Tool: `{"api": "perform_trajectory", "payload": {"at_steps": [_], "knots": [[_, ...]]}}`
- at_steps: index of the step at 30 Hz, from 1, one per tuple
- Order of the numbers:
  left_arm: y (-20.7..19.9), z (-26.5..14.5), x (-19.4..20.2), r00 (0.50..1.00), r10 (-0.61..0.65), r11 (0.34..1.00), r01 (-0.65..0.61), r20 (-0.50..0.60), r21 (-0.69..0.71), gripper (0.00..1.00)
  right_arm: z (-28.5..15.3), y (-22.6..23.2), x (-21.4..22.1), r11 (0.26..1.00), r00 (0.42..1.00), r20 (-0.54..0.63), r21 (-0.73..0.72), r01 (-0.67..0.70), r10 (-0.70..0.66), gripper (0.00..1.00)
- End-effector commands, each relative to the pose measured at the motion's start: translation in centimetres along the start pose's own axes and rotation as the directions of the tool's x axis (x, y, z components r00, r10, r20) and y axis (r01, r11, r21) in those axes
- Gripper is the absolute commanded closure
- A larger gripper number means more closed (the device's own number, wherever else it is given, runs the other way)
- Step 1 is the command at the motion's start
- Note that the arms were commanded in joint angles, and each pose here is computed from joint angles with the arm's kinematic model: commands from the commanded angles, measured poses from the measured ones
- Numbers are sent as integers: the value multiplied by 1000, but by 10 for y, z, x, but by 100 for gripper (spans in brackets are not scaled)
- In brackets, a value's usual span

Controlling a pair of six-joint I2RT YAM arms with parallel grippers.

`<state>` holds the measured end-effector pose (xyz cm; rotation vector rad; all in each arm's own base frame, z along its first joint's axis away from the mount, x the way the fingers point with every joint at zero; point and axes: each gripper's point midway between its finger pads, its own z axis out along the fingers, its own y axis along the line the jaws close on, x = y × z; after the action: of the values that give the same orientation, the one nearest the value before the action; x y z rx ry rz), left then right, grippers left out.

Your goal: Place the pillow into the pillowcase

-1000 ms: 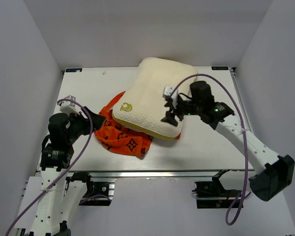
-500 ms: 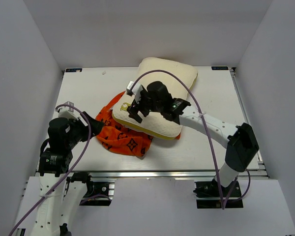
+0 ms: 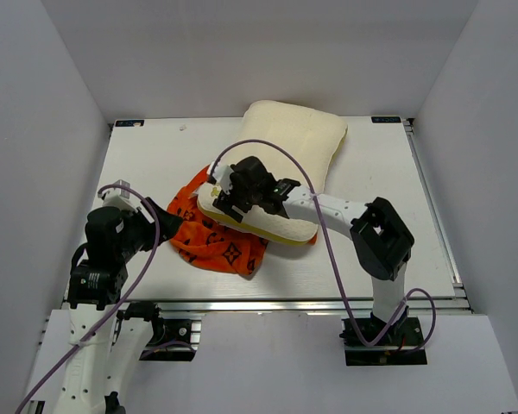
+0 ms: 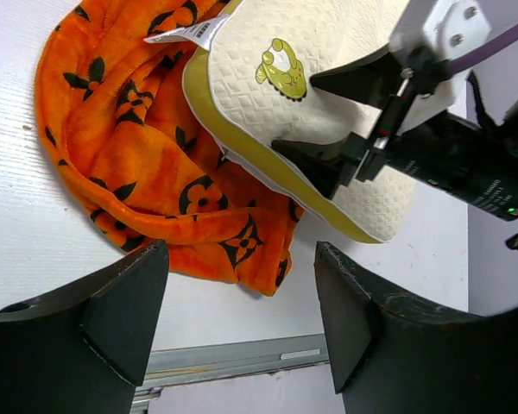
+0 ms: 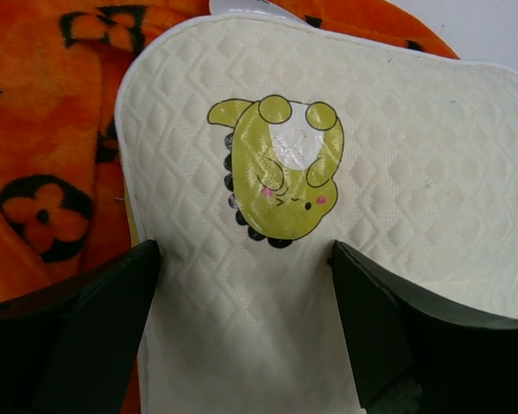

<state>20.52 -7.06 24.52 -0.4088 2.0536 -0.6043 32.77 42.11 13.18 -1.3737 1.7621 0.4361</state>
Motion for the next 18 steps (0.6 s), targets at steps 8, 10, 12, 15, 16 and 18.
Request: {"api": "perform_trajectory", "payload": {"at_steps": [8,10,12,15,16,18], "knots": [[-6,8,-4,999,-35,999,35,12,32,23,7,-35,24,993,998,-58,111,28,-22,71],[-5,9,-1,999,-43,998,43,5,39,23,2,-40,19,994,999,-47,110,1,4,82],[-7,11,0,999,-46,998,46,3,49,23,-8,-51,3,992,998,-6,110,-55,56,94],[-8,17,1,999,-43,997,43,-8,64,23,-35,-80,-23,979,989,80,148,-139,128,100],[-6,21,4,999,-41,997,42,-18,66,23,-45,-90,-28,973,984,103,163,-162,146,100],[-10,26,2,999,-32,996,34,-24,88,23,-72,-119,-44,954,967,173,202,-221,188,100]]}}
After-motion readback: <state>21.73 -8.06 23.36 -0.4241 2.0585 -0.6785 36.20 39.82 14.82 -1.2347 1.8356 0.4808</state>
